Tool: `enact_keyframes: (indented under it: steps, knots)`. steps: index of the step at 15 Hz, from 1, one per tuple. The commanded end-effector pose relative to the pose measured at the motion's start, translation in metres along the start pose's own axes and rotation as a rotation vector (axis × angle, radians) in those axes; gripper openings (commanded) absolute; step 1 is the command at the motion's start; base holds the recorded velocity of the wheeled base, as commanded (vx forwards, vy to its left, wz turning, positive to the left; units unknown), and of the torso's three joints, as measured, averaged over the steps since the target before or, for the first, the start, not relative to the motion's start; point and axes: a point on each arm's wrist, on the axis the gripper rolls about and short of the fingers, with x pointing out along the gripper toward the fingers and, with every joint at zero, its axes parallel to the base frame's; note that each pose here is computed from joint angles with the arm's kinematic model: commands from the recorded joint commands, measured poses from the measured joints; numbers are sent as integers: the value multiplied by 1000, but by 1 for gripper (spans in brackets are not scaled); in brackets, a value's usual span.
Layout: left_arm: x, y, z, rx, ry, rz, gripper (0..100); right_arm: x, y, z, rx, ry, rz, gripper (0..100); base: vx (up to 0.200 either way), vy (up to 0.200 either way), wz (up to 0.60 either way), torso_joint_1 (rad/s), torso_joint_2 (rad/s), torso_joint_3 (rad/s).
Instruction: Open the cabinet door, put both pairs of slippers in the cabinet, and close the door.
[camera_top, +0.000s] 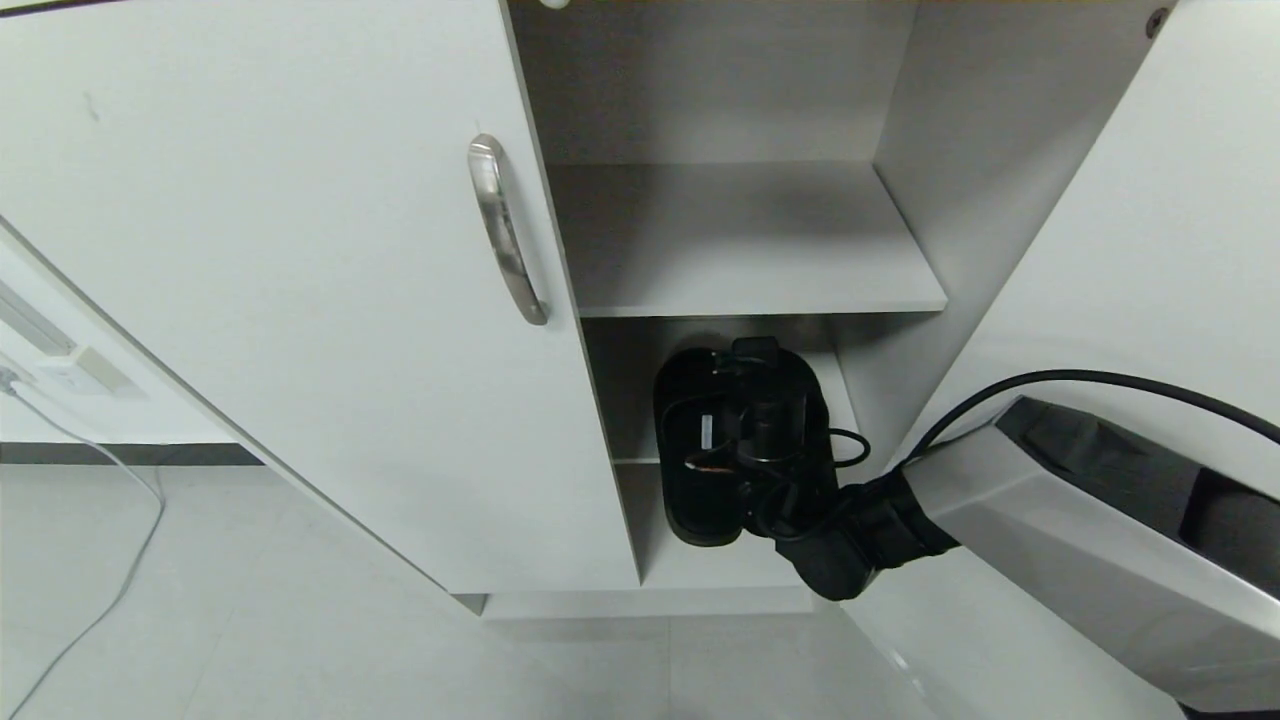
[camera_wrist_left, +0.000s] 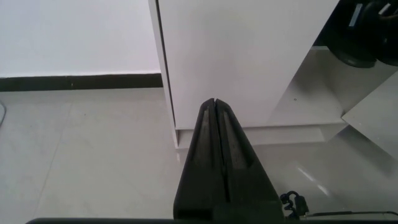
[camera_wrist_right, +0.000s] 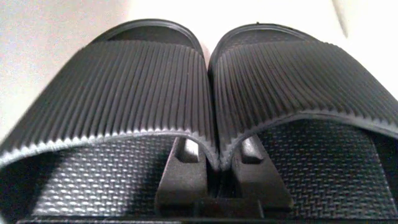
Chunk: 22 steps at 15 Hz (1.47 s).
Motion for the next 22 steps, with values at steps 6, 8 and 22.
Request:
enact_keyframes:
  steps: [6, 8, 22]
  knots:
    - [0, 0, 0, 0, 2, 1, 0, 36, 1, 2, 9, -16, -46, 0, 0, 0, 0, 0, 0, 0]
    - [0, 0, 0, 0, 2, 1, 0, 41, 0, 10, 10, -29, -53, 0, 0, 0, 0, 0, 0, 0]
    - [0, 0, 0, 0, 2, 1, 0, 60, 2, 5, 10, -42, -70, 0, 0, 0, 0, 0, 0, 0]
